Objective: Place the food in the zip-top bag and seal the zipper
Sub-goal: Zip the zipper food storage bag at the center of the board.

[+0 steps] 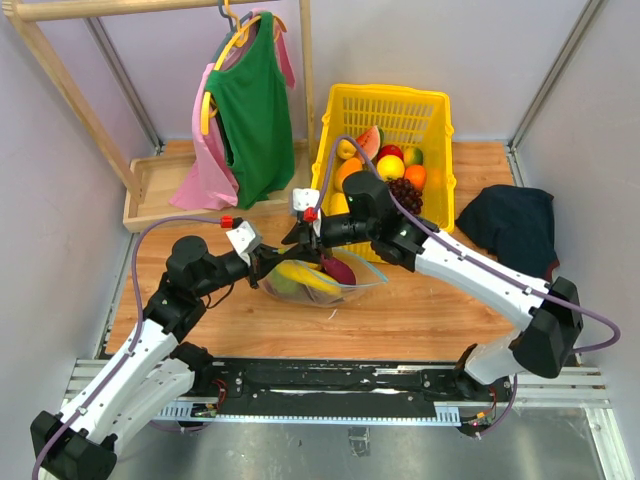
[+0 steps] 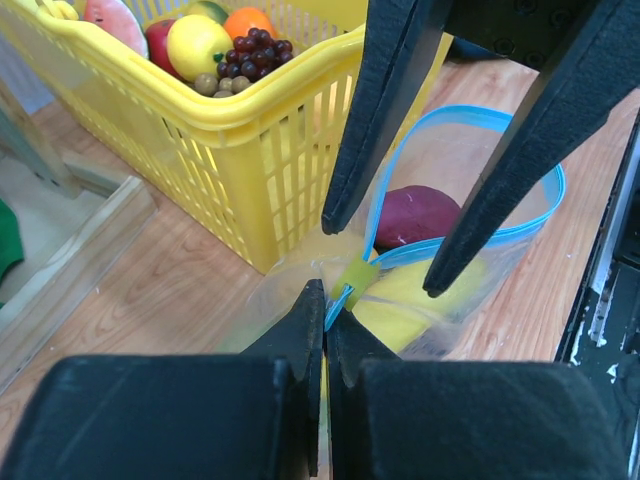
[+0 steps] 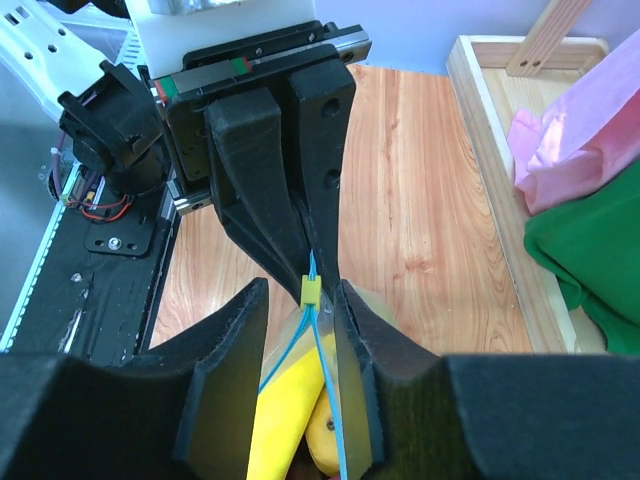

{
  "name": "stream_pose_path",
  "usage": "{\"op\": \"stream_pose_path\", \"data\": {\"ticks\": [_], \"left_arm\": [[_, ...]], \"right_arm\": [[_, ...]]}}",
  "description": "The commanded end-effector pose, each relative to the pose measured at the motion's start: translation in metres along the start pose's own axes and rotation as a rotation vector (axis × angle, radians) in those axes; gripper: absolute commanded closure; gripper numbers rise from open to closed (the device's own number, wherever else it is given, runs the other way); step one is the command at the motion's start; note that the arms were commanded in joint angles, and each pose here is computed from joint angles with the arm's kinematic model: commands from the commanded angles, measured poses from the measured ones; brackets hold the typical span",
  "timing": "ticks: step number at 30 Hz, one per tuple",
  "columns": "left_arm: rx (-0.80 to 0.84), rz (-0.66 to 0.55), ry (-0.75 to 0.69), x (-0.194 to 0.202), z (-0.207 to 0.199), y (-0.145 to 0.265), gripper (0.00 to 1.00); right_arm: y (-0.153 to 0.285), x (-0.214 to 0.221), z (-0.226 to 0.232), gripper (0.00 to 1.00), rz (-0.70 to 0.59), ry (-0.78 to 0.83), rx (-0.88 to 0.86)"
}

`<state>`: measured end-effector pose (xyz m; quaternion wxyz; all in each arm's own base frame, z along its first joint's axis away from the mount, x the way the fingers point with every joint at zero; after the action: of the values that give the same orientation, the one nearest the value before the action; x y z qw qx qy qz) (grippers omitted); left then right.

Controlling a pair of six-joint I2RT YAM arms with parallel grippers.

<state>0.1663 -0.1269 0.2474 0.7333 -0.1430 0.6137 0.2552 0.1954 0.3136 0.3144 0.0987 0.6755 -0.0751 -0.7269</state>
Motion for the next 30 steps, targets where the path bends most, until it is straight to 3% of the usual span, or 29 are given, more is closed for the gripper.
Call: {"op": "stream_pose_path", "data": {"ticks": [1, 11, 23, 30], "left_arm": [[-0.002, -0.085, -0.04, -0.022, 0.004, 0.001, 0.99], [-0.002, -0.083, -0.038, -0.022, 0.004, 0.001, 0.99], [-0.019, -0.072, -0.018, -0.023, 0.006, 0.001, 1.0], [-0.033, -0.063, -0.009, -0.023, 0.007, 0.0, 0.99]], "right_arm": [[-0.006, -0.016, 0.003, 0.68, -0.041, 0.057, -0.04], [-0.012, -0.01, 0.003, 0.73, 0.003, 0.057, -0.051], [-0.005, 0.004, -0.005, 0.93, 0.099, 0.062, 0.051], [0.004, 0.012, -0.006, 0.98, 0.136, 0.071, 0.132]]}}
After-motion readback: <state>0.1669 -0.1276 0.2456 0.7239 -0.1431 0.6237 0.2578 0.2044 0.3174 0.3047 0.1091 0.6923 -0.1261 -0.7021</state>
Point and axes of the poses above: each gripper's point midway between its finger pads, its own y axis back along the fingers, its own z axis along the line the jaws close on, x = y × z, the point moved 9 cm from there along y, back along the fingers, and after that the axes turned 12 degrees about -y, right-handed, at the moved point
